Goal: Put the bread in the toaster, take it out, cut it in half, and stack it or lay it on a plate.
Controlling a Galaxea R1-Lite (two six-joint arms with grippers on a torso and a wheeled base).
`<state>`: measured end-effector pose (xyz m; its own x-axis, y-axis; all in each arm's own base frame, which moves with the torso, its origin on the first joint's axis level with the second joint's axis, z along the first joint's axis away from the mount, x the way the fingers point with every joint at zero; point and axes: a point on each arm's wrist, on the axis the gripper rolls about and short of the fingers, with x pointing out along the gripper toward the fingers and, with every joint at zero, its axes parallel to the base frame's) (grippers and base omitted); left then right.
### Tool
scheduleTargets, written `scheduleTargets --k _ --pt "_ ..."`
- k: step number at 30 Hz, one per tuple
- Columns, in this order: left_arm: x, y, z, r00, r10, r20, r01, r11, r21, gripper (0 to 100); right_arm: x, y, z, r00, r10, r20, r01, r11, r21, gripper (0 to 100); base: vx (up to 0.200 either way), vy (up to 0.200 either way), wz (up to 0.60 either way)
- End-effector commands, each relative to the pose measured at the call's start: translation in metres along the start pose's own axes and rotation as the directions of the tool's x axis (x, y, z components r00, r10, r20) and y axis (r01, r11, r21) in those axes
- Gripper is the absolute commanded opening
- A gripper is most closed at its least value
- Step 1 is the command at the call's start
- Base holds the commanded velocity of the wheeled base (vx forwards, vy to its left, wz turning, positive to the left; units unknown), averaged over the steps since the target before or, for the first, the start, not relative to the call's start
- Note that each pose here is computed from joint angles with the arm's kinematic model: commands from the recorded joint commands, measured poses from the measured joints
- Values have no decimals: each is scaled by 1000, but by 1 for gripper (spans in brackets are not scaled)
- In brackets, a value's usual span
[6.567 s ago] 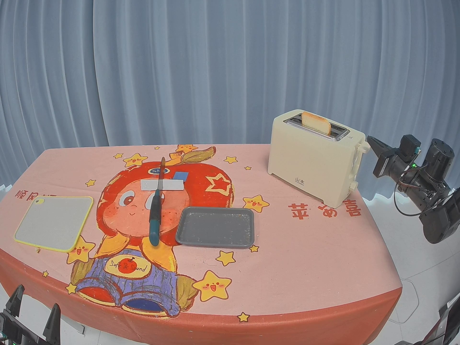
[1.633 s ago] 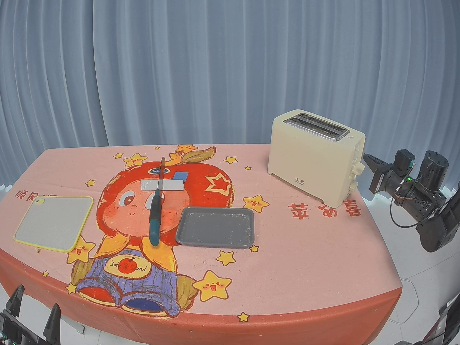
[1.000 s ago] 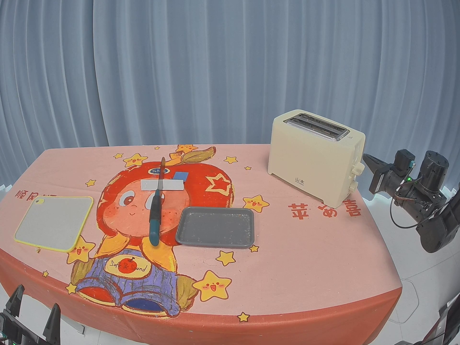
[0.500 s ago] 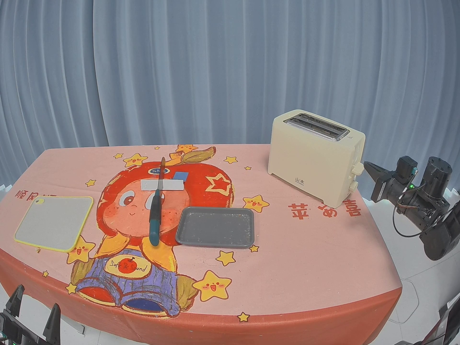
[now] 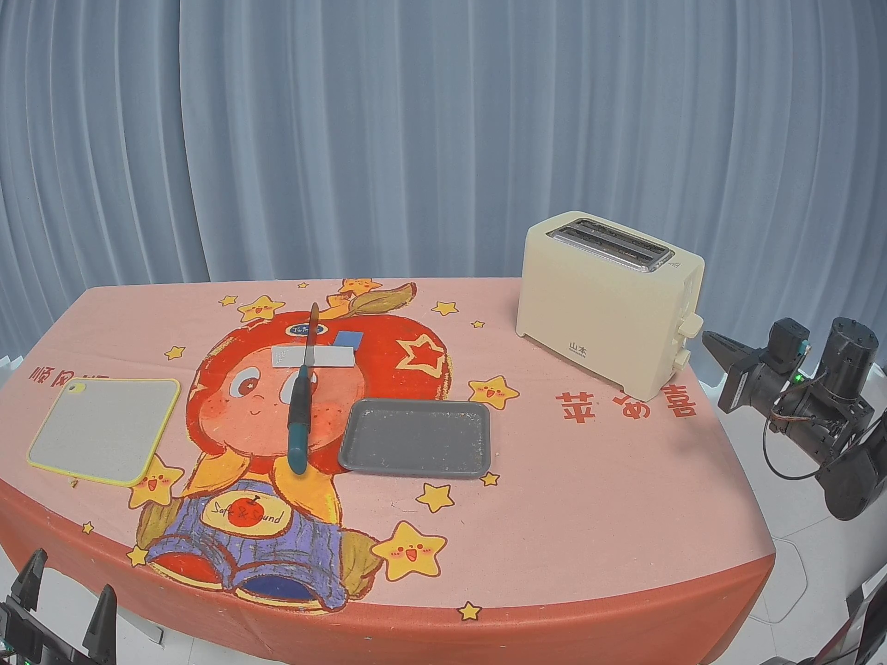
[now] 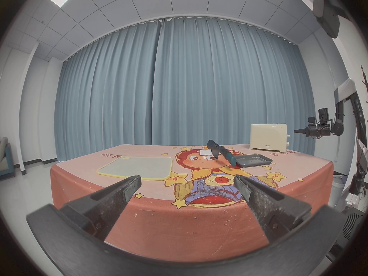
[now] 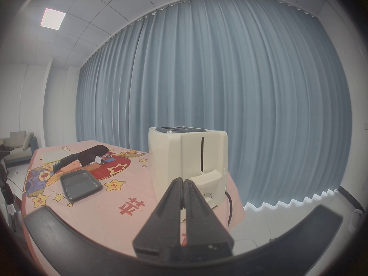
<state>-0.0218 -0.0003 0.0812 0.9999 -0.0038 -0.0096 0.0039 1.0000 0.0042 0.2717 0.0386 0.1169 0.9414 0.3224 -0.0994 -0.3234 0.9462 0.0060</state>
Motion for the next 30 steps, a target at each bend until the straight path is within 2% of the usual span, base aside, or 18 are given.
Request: scheduleTargets --k 1,17,30 --pt "1 0 -5 1000 1 -17 -1 1000 0 100 -7 6 -1 1000 19 -10 -19 1000 1 0 0 0 0" --pt "1 0 -5 1000 1 -18 -1 1000 0 100 -12 14 -20 994 44 -96 -44 999 1 0 0 0 0" --pt "1 0 -5 1000 1 -17 -1 1000 0 100 -8 11 -26 992 37 -118 -38 999 -5 0 0 0 0"
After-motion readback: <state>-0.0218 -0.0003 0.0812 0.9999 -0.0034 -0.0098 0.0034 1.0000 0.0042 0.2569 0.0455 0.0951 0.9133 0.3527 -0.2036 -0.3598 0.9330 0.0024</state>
